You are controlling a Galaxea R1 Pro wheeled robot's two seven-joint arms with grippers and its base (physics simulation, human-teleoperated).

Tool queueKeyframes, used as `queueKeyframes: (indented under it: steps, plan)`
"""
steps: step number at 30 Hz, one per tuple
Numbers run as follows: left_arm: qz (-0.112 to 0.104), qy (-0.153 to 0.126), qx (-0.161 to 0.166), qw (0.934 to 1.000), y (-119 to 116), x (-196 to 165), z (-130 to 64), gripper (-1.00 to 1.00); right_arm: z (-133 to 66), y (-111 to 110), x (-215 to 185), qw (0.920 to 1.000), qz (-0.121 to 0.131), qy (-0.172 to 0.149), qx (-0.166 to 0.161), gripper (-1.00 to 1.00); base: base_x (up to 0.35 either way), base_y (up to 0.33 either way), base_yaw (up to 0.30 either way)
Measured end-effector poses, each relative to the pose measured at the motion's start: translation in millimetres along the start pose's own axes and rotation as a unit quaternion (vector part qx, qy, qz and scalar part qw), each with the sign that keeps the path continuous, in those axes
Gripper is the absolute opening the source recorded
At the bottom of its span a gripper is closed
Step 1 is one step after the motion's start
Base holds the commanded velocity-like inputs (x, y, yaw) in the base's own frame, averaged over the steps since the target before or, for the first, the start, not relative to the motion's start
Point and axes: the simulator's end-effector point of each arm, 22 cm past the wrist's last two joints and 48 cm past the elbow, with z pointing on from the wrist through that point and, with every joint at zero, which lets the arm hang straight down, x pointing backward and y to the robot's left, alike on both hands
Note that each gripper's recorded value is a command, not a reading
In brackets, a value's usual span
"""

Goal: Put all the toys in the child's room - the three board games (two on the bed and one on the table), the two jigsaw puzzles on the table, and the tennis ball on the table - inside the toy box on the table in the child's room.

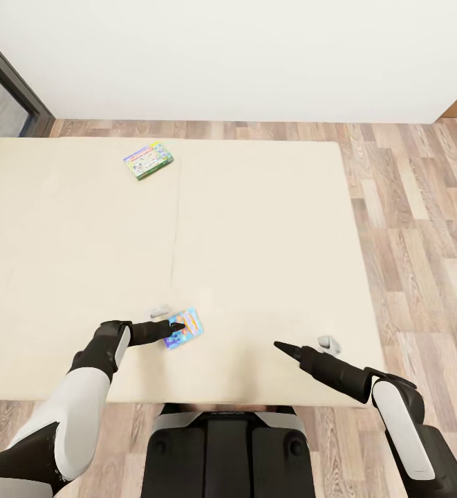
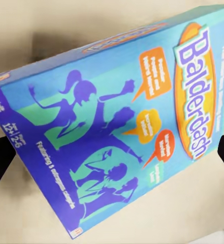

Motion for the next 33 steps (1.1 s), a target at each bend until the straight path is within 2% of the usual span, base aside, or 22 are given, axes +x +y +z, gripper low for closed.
queueKeyframes:
  steps: [21, 33]
  plan:
    - [0.000, 0.000, 0.001, 1.0000, -0.8, 0.2, 0.4, 1.00, 0.0, 0.0, 0.0, 1.0000, 0.000, 0.000, 0.000, 1.00, 0.000, -0.285, 0.000]
    - [0.000, 0.000, 0.001, 1.0000, -0.9, -0.3, 0.1, 1.00, 0.0, -0.1, 0.0, 1.0000, 0.000, 0.000, 0.000, 1.00, 0.000, -0.047, 0.000]
